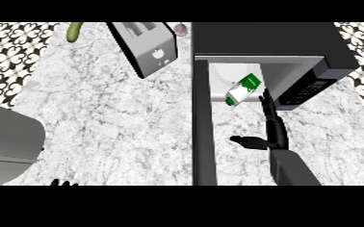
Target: Pick up the milk, place it into the microwave and close the microwave
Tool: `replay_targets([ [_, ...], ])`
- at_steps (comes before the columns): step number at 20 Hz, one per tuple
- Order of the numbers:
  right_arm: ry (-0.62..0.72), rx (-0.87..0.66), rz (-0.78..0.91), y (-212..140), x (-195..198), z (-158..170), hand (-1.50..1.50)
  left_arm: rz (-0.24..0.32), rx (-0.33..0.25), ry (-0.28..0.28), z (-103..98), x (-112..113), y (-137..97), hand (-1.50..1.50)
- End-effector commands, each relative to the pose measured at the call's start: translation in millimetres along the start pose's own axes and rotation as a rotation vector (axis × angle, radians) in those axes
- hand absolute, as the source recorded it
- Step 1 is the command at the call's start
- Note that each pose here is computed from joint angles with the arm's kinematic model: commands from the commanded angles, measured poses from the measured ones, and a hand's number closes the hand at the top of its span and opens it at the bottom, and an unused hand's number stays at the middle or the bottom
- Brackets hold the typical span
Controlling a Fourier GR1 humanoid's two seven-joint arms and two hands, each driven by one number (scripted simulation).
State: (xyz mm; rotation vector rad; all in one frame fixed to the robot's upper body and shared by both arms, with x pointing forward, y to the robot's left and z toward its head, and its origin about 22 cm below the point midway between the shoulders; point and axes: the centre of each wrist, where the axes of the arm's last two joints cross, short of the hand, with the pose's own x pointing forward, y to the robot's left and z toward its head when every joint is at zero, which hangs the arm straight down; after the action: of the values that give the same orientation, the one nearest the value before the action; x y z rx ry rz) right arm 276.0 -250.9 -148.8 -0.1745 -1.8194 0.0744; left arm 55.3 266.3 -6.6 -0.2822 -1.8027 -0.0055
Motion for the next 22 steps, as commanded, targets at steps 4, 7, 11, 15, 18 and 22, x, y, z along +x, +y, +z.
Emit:
replay_targets([
  [4,-0.019,-0.029,-0.021,-37.0,-6.0,48.0,-1.5,0.028,-0.034,0.049,-16.1,-13.7,-9.9,-1.5],
  [7,-0.015,-0.063,-0.041,-78.6,-3.7,72.7,-1.5,0.06,-0.09,0.053,-9.2,-8.9,-18.6,-1.5],
  [11,-0.025,-0.074,0.005,-85.1,0.5,102.7,1.5,0.014,-0.235,0.088,-43.7,-14.8,-25.3,-1.5],
  [15,0.008,-0.108,-0.008,-123.7,17.2,119.8,-1.5,-0.034,-0.327,0.135,-44.7,-26.5,-35.5,1.5],
  [18,0.011,-0.15,-0.024,-138.2,28.1,116.5,-1.5,-0.077,-0.38,0.105,-62.0,-44.1,-64.5,1.5],
  [22,0.008,-0.192,-0.056,-160.4,27.9,159.9,-1.5,-0.077,-0.427,0.113,-76.0,-61.3,-86.4,1.5],
])
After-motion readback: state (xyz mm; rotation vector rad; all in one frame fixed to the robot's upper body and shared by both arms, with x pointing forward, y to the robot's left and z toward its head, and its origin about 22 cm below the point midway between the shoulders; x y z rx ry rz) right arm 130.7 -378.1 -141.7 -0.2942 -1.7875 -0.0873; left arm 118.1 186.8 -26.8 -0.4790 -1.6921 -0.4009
